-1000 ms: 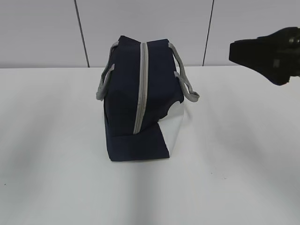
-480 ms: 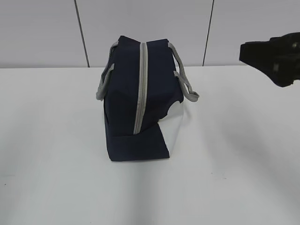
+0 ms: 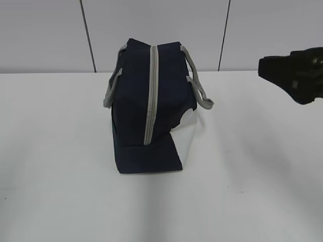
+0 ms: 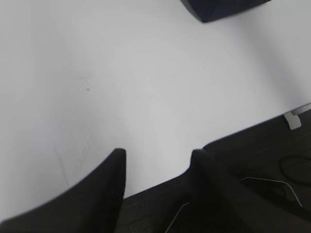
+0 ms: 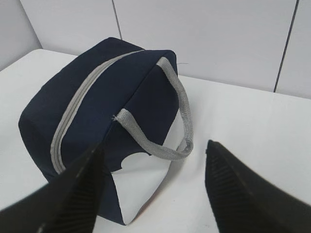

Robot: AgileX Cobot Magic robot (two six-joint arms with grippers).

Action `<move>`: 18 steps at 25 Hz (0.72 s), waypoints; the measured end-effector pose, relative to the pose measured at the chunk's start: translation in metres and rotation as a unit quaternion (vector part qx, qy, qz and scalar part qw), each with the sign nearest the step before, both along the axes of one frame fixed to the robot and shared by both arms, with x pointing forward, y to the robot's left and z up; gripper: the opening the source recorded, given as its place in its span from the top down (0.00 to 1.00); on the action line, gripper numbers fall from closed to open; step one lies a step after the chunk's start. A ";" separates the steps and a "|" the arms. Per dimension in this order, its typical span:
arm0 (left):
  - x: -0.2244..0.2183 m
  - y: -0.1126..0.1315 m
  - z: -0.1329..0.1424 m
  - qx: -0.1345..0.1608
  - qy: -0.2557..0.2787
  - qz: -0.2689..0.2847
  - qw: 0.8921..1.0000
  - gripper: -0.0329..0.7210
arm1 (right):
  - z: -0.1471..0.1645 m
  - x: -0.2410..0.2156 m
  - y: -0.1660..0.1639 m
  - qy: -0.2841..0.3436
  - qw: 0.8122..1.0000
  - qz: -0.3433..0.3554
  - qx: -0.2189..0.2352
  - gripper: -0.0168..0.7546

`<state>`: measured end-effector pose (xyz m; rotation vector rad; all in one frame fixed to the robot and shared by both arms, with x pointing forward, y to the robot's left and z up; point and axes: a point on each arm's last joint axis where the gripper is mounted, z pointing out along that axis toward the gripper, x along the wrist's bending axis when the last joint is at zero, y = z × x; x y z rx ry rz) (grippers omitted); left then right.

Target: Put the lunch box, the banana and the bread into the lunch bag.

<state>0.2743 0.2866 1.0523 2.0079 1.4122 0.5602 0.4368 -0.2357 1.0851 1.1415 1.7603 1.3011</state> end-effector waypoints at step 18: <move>0.001 0.001 -0.002 0.007 -0.006 0.003 1.000 0.58 | -0.022 -0.003 -0.006 0.037 0.999 -0.035 0.017 0.36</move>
